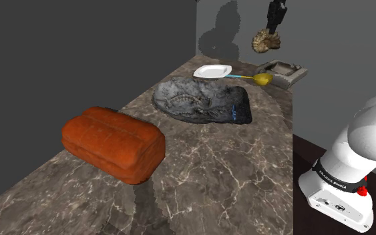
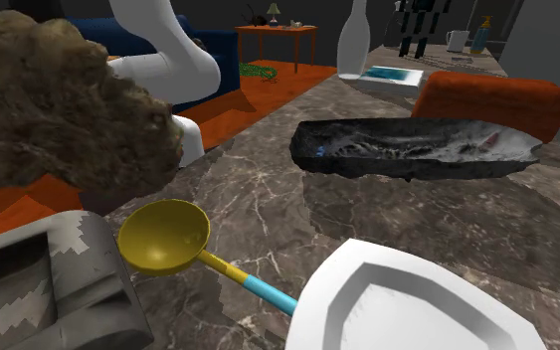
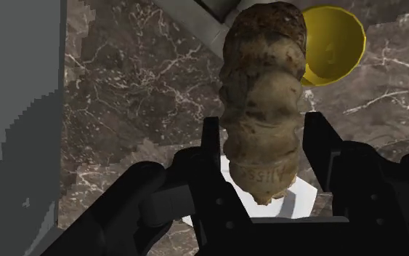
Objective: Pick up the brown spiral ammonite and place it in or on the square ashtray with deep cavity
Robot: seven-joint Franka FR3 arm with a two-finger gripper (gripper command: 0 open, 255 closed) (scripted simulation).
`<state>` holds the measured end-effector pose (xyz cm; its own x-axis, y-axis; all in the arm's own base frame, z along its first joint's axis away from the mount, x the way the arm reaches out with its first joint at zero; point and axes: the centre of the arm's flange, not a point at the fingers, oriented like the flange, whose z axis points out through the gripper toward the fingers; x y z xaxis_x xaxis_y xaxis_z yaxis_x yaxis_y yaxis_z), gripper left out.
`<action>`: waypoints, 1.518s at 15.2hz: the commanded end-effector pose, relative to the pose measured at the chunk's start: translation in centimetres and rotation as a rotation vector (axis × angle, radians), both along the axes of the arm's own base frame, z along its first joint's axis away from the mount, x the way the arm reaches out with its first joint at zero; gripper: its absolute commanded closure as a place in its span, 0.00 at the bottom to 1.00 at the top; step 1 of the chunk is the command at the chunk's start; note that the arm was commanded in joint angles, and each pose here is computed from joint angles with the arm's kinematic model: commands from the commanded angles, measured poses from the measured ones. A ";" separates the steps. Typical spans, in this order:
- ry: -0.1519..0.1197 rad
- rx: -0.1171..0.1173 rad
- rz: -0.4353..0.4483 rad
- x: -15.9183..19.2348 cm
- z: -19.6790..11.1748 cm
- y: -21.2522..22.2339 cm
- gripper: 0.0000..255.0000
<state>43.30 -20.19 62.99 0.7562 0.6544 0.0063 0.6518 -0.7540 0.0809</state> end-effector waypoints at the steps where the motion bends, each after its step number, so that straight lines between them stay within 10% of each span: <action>1: 0.000 0.000 0.002 -1.2 0.3 -2.1 1.00; 11: 0.000 0.000 0.002 -7.0 1.4 -13.2 1.00; 23: 0.000 0.000 0.002 -7.0 -4.9 -13.2 1.00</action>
